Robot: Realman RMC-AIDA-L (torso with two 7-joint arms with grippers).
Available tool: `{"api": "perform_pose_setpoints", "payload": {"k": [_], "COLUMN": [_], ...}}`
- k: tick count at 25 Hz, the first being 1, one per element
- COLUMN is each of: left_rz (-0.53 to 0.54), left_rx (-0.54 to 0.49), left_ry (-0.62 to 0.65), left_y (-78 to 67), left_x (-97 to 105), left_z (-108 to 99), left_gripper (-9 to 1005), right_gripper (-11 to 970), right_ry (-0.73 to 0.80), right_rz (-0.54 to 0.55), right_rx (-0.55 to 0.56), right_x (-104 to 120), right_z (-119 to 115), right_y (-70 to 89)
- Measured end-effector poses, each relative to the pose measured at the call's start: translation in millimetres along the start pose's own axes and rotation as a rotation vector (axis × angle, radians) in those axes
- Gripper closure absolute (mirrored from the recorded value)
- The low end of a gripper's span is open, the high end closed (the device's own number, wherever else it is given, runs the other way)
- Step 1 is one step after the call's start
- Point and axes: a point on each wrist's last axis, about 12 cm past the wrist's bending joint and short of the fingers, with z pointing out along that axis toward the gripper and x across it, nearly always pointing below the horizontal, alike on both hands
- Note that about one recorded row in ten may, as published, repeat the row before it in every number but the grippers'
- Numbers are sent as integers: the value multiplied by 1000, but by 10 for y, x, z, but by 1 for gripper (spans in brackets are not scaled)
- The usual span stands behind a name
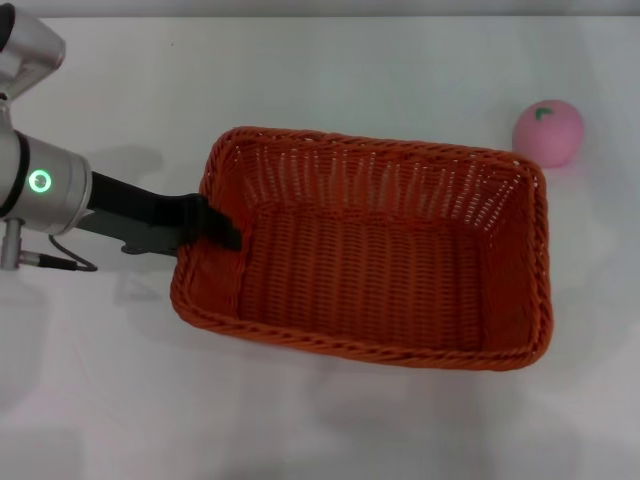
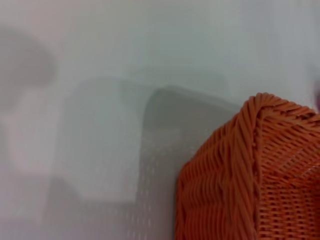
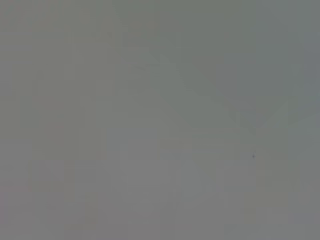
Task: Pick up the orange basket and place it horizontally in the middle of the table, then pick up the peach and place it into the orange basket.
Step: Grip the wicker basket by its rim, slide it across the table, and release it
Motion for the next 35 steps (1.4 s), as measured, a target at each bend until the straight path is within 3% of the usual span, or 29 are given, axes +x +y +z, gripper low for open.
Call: {"api": "perform_pose_setpoints", "payload": {"k": [3, 12, 18, 35], "left_rz": [-3, -23, -45, -131], "left_rx": [28, 104, 150, 145], "left_ry": [-5, -13, -2, -23], "left_y": [-10, -40, -34, 116], "left_x": [14, 117, 214, 422], "left_z": [-2, -91, -133, -265], "left_gripper": [762, 510, 518, 518], "right_gripper": [102, 103, 103, 103], "right_ry": [4, 4, 0, -6], "right_rz": [-3, -8, -12, -22], "right_rx": [7, 11, 8, -7], "right_x": [-4, -25, -47, -81], "right_z": [1, 9, 31, 70], "right_y": [-22, -51, -39, 1]}}
